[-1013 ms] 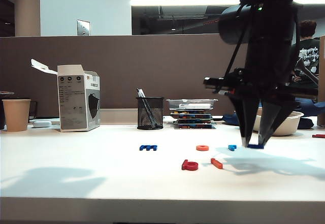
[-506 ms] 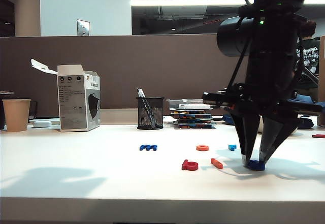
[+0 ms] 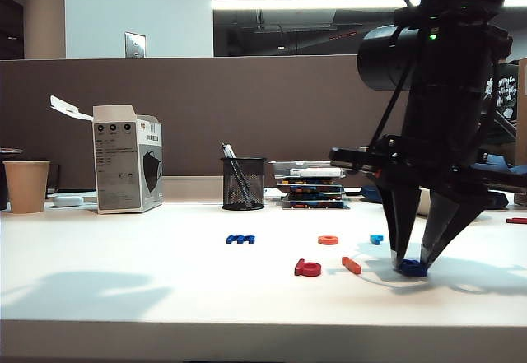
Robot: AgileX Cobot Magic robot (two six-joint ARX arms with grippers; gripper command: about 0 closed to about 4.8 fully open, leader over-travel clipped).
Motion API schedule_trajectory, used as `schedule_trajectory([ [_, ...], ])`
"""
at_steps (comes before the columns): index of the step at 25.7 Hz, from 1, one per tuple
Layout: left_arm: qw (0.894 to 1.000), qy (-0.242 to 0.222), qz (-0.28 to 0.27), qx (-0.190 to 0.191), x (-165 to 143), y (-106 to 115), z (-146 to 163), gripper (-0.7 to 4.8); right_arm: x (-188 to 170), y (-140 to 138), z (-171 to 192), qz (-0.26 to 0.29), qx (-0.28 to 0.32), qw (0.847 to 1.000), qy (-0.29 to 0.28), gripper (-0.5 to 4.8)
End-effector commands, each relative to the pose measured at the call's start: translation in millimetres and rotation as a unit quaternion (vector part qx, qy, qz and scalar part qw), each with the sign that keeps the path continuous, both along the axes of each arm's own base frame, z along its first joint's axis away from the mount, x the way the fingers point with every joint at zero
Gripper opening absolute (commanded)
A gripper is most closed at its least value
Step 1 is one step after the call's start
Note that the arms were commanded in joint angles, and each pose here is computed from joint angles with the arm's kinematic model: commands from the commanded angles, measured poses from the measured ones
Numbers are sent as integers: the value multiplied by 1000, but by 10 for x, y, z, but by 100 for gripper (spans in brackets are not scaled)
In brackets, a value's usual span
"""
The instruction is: Select the appropriate letters from the row of letter magnets placed on the table to arrange into the word "big".
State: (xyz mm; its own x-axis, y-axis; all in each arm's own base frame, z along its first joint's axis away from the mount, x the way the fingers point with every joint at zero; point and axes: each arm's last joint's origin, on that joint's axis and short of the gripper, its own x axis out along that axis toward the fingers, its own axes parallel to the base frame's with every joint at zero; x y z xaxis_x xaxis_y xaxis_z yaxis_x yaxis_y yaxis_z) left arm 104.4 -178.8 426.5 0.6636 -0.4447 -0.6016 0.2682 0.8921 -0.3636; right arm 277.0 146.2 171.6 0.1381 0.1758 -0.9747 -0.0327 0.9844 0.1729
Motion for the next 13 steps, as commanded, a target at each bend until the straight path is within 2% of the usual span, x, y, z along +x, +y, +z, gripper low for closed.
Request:
schedule_trajectory([
  [1, 1000, -5, 3, -4, -1, 6, 21, -5, -79, -3, -101, 5, 15, 998, 55, 89],
  [6, 1000, -5, 3, -4, -1, 6, 21, -5, -87, -8, -103, 5, 13, 998, 60, 89],
  [13, 1000, -5, 3, -4, 0, 7, 21, -5, -72, -30, -105, 0, -27, 999, 37, 89],
])
